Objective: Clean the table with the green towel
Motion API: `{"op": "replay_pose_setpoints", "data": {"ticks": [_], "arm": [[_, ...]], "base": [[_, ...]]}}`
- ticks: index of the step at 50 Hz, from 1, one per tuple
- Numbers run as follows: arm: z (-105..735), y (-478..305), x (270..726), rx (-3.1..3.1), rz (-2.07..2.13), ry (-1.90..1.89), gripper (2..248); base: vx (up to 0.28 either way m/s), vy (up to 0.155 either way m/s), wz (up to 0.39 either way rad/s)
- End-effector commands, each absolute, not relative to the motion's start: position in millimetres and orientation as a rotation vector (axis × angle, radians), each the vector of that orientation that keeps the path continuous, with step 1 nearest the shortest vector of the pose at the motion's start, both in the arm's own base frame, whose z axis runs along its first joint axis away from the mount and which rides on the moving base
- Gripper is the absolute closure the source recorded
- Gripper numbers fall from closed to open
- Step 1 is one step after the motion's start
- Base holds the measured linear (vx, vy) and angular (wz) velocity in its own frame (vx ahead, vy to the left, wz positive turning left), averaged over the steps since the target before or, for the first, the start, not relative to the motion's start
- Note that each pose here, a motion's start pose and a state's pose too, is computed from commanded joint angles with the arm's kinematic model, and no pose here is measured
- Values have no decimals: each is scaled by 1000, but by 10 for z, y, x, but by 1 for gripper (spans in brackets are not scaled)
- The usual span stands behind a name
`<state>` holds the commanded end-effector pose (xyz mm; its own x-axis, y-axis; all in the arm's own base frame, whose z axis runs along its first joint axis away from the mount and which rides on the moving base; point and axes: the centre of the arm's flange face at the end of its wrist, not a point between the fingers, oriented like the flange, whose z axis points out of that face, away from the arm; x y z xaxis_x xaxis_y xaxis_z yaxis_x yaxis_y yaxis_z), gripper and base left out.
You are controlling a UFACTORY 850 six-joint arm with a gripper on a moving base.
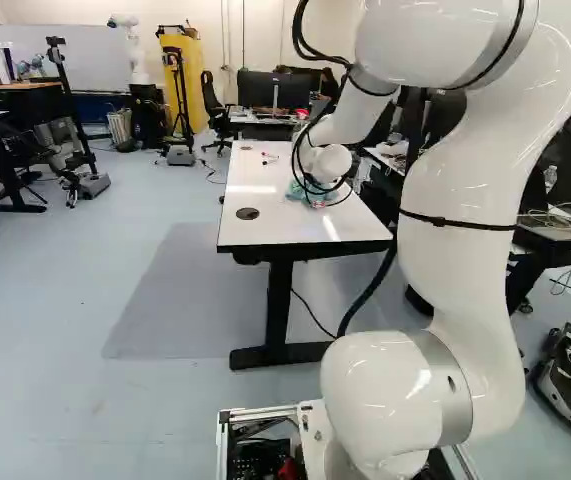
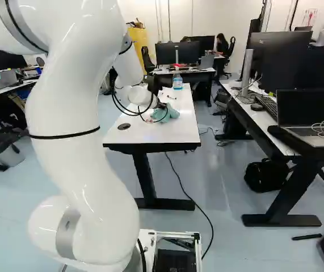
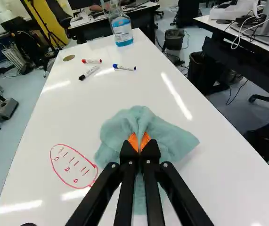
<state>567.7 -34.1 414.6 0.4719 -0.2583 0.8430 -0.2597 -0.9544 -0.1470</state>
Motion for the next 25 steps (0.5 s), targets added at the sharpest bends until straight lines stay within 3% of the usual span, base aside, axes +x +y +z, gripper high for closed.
{"op": "replay_pose_setpoints", "data": {"ticks": [25], "arm": [[3933, -343, 5717, 2717, 1492, -474, 226]], "base": [[0, 0, 0]]}}
